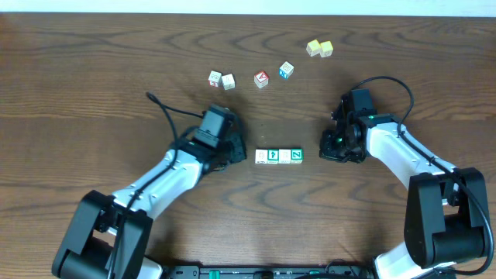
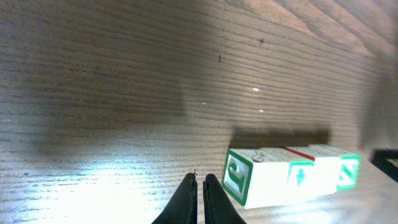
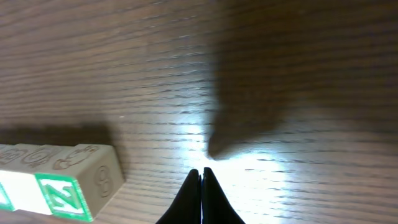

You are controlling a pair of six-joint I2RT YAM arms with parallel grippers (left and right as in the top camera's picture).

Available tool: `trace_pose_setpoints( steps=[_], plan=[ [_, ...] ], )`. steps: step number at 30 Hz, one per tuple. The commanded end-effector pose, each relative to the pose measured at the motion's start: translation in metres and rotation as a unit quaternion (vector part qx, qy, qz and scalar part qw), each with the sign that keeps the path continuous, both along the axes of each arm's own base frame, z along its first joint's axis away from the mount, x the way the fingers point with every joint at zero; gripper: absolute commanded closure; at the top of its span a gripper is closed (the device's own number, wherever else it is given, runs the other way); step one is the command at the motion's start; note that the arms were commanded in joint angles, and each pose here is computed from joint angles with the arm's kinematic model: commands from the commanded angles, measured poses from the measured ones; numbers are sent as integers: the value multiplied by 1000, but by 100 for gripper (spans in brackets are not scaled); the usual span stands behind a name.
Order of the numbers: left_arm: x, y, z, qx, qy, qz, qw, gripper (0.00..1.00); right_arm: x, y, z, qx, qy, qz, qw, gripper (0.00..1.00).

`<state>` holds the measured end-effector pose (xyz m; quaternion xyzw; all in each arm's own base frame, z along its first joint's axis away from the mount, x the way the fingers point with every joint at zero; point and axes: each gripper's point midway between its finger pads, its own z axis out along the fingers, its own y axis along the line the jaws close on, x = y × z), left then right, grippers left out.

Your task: Lift 4 blocks

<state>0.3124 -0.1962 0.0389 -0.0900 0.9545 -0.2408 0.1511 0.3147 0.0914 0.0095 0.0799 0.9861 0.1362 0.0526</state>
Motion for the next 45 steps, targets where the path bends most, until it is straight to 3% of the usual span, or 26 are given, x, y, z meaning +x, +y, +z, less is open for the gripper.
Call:
trace_pose_setpoints(
  steps=[1, 6, 27, 45],
  plan=[
    [-1, -2, 18, -96, 39, -24, 994, 93, 2, 6, 1, 23, -2, 15, 1000, 99],
    [-2, 6, 21, -151, 53, -52, 986, 93, 3, 11, 3, 37, -5, 20, 999, 99],
    [-1, -22, -34, -95, 77, -35, 992, 93, -1, 28, 1, 85, -8, 25, 996, 99],
    [2, -34, -36, -100, 70, -34, 992, 93, -8, 46, -4, 88, -11, 40, 995, 99]
  ],
)
